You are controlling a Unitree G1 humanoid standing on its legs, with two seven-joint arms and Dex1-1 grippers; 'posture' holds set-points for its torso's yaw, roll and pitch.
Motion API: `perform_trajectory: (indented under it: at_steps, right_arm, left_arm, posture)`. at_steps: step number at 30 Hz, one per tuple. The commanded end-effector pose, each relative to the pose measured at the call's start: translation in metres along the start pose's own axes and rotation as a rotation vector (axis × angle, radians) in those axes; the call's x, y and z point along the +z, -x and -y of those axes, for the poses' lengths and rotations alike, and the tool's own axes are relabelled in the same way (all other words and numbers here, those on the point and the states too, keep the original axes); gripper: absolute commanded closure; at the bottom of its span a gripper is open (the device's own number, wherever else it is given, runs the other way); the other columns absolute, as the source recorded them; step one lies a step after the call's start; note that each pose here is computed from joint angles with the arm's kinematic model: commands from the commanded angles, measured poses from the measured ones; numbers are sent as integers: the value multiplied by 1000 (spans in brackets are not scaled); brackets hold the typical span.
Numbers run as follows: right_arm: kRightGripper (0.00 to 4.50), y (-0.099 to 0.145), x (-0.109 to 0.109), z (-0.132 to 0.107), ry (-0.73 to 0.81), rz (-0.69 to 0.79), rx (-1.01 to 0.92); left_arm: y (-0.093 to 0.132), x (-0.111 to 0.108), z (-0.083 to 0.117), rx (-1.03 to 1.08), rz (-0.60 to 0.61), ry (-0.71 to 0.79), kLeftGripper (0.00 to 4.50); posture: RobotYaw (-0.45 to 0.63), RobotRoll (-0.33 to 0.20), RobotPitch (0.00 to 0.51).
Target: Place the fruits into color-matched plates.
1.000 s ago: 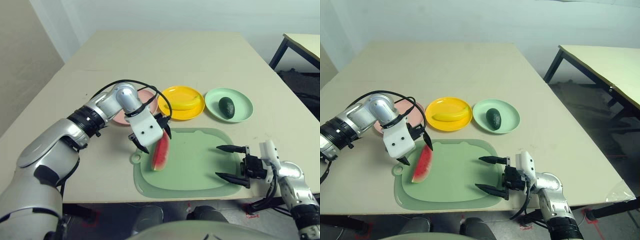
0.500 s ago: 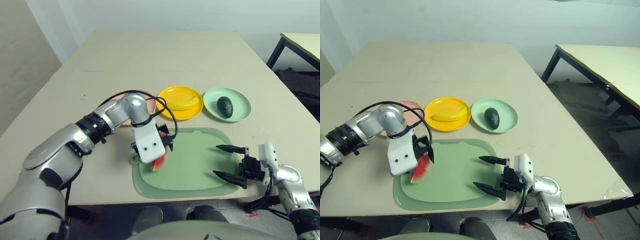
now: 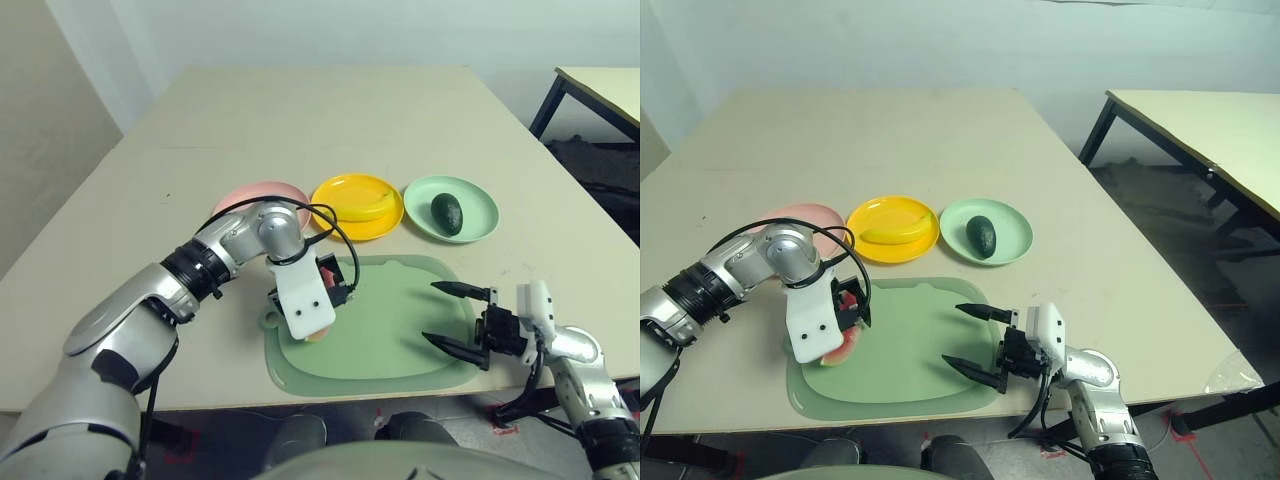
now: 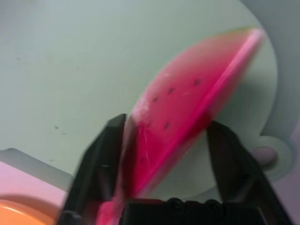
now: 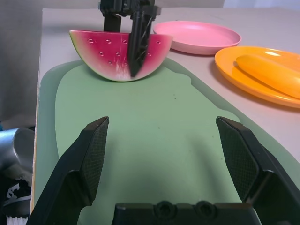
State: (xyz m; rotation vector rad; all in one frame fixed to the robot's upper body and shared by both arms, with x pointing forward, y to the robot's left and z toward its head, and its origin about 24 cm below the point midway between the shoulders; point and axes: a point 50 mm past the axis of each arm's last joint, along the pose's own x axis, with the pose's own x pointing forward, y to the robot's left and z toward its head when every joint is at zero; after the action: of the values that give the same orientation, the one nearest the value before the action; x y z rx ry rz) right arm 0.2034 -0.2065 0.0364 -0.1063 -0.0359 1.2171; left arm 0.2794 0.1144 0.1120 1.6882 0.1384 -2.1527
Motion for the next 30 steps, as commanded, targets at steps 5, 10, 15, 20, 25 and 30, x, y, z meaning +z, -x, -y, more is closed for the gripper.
perform_trajectory:
  at_steps: [5, 10, 15, 20, 25, 30]
  right_arm:
    - [0, 1, 1, -5, 1, -7, 41]
    - [0, -1, 2, -7, 4, -3, 54]
    - [0, -18, 18, -16, 23, 56, 99]
    - [0, -27, 25, -20, 0, 64, 93]
    - [0, -28, 30, -32, -94, 32, -35]
    - [0, -21, 29, -44, -146, -9, -184]
  left_arm:
    - [8, -6, 12, -6, 4, 97, 2308]
    - [42, -21, 18, 93, -39, 217, 2310]
    - [82, -38, 37, 221, -103, 373, 2328]
    - [110, -52, 62, 289, -182, 495, 2328]
    - [126, -69, 88, 366, -286, 612, 2329]
    - [115, -82, 103, 438, -322, 688, 2329]
  posture:
    - [12, 0, 0]
    - [13, 0, 0]
    - [24, 0, 0]
    - [39, 0, 0]
    - [65, 0, 0]
    - [36, 0, 0]
